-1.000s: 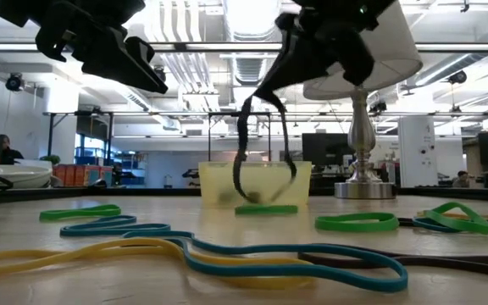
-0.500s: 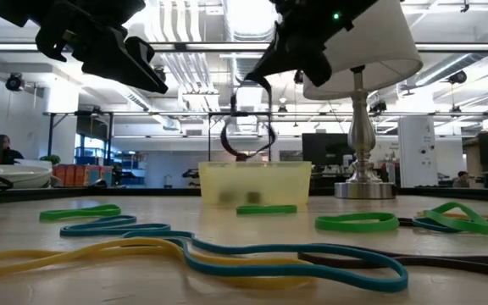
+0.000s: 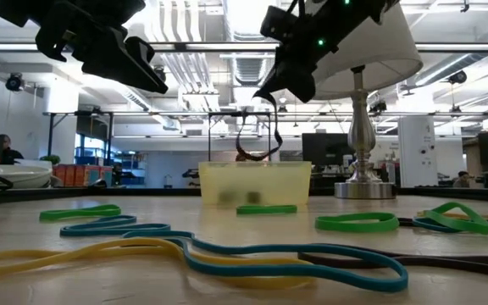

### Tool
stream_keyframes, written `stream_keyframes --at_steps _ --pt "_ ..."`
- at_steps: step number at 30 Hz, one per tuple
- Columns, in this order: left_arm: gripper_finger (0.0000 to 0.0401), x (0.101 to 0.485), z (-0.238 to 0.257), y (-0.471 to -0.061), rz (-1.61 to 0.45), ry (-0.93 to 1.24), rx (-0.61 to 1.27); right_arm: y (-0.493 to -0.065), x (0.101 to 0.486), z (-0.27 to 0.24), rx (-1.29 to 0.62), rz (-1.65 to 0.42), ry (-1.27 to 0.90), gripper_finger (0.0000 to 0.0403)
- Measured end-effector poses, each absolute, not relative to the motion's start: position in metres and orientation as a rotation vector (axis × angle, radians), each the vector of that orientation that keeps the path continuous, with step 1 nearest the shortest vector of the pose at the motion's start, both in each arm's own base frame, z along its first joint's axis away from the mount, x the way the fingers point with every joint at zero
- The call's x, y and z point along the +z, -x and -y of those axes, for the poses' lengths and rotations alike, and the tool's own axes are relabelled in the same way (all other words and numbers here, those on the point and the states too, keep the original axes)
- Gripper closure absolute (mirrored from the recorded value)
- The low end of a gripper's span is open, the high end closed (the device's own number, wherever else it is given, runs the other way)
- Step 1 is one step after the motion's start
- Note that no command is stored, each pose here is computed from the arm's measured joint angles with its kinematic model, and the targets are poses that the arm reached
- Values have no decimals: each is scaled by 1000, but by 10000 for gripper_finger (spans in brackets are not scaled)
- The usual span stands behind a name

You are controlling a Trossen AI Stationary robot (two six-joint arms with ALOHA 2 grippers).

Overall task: Pick and place rubber bands into bin
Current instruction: Put the black rubber band into the yellow bin

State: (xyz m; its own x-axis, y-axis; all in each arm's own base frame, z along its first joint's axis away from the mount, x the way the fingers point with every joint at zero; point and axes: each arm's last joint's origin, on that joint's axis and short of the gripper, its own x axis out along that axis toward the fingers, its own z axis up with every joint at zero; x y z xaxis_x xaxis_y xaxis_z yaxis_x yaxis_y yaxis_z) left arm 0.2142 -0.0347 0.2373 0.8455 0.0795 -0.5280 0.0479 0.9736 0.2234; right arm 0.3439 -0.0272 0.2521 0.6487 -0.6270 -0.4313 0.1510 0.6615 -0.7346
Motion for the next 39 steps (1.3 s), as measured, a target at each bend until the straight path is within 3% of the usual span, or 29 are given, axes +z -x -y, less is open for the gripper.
stream_keyframes --at_steps 12,28,39 --pt "269 237 35 -214 -565 -233 17 -341 249 56 -469 -724 577 394" --pt "269 237 34 -214 -567 -233 18 -341 248 57 -471 -727 558 394" --pt "269 237 35 -214 -567 -233 17 -341 248 57 -473 -726 553 339"
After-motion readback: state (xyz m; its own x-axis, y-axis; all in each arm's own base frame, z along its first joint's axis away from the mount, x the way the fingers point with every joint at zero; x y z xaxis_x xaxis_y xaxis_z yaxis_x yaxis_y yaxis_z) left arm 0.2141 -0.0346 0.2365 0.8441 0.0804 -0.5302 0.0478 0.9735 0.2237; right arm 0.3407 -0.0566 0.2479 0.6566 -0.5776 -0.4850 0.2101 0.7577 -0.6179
